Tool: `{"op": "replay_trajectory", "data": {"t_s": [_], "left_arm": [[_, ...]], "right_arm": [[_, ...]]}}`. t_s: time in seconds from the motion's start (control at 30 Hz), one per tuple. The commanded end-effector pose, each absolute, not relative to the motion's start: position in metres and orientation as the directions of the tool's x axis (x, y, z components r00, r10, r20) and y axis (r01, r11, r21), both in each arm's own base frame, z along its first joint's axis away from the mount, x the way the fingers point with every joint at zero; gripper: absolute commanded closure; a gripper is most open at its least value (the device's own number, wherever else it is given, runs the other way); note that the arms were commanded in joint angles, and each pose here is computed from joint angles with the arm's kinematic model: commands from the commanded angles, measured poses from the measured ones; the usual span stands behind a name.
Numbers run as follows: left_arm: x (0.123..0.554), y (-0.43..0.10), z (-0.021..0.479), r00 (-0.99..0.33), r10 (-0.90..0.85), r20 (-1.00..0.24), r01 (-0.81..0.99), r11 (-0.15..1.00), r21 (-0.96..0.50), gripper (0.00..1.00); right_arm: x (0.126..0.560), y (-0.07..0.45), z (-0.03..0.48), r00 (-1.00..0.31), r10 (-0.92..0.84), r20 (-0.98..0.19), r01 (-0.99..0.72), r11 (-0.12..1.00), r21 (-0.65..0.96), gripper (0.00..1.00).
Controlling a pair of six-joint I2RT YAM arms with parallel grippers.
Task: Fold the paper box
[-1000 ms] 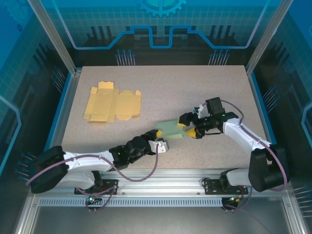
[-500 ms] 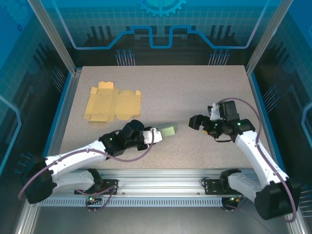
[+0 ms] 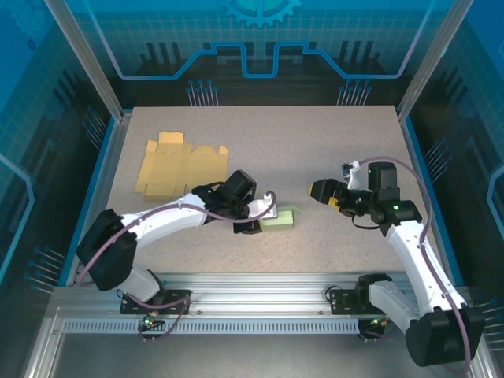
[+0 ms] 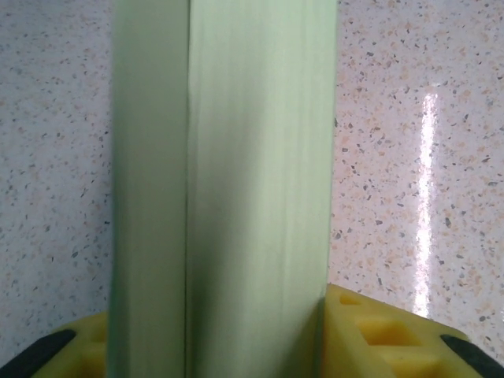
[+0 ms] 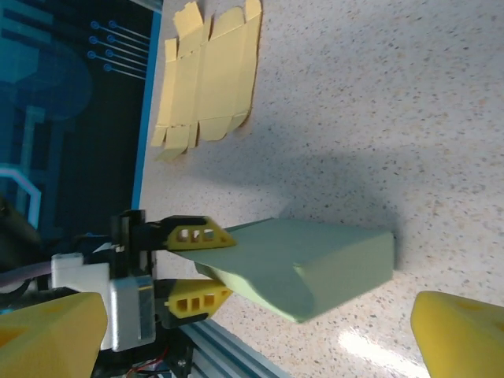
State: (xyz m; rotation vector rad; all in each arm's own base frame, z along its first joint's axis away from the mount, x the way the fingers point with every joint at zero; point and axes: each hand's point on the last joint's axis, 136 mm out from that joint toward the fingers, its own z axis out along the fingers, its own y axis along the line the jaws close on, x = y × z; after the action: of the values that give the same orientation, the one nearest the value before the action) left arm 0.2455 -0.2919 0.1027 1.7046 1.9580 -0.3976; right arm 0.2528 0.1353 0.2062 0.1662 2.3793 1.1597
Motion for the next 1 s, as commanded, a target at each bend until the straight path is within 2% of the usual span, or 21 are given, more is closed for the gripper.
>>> {"op": "replay_trajectory", "data": {"t_s": [0.0, 0.1, 0.17, 0.27, 0.4, 0.63, 0.73, 0.8, 0.83, 0.9, 0.97], "left_arm": [[0.241, -0.295, 0.1, -0.073, 0.845, -0.53, 0.992, 0.117, 0.05, 0.54], [0.246, -0.297, 0.096, -0.08, 0.858, -0.507, 0.993, 0.115, 0.039, 0.41], [0.248, -0.298, 0.095, -0.083, 0.86, -0.503, 0.993, 0.116, 0.034, 0.36], [0.252, -0.301, 0.099, -0.076, 0.852, -0.518, 0.992, 0.12, 0.051, 0.21], [0.254, -0.304, 0.118, -0.044, 0.822, -0.567, 0.987, 0.122, 0.1, 0.13], [0.253, -0.304, 0.164, 0.005, 0.738, -0.675, 0.969, 0.163, 0.186, 0.01], [0.256, -0.299, 0.185, -0.001, 0.691, -0.723, 0.947, 0.233, 0.222, 0.01], [0.264, -0.288, 0.197, -0.058, 0.664, -0.745, 0.908, 0.345, 0.237, 0.05], [0.266, -0.281, 0.2, -0.102, 0.651, -0.752, 0.887, 0.401, 0.227, 0.08], [0.268, -0.265, 0.202, -0.21, 0.603, -0.77, 0.831, 0.525, 0.184, 0.23], [0.265, -0.253, 0.198, -0.294, 0.541, -0.788, 0.788, 0.604, 0.121, 0.33]], "right_arm": [[0.257, 0.139, 0.201, -0.878, 0.284, -0.386, -0.131, 0.633, 0.763, 0.0], [0.255, 0.137, 0.184, -0.885, 0.231, -0.404, -0.132, 0.707, 0.695, 0.0], [0.253, 0.137, 0.176, -0.883, 0.203, -0.423, -0.144, 0.741, 0.655, 0.06], [0.25, 0.142, 0.17, -0.874, 0.15, -0.463, -0.184, 0.779, 0.6, 0.14], [0.249, 0.14, 0.164, -0.86, 0.096, -0.501, -0.198, 0.842, 0.502, 0.17], [0.25, 0.143, 0.164, -0.833, 0.009, -0.554, -0.265, 0.872, 0.412, 0.23], [0.25, 0.149, 0.164, -0.82, -0.033, -0.572, -0.307, 0.868, 0.39, 0.29], [0.25, 0.152, 0.164, -0.808, -0.059, -0.587, -0.328, 0.872, 0.364, 0.32], [0.25, 0.152, 0.164, -0.803, -0.069, -0.592, -0.332, 0.877, 0.348, 0.33], [0.252, 0.152, 0.163, -0.792, -0.087, -0.604, -0.338, 0.887, 0.315, 0.34], [0.252, 0.153, 0.162, -0.789, -0.097, -0.607, -0.344, 0.888, 0.305, 0.34]]}}
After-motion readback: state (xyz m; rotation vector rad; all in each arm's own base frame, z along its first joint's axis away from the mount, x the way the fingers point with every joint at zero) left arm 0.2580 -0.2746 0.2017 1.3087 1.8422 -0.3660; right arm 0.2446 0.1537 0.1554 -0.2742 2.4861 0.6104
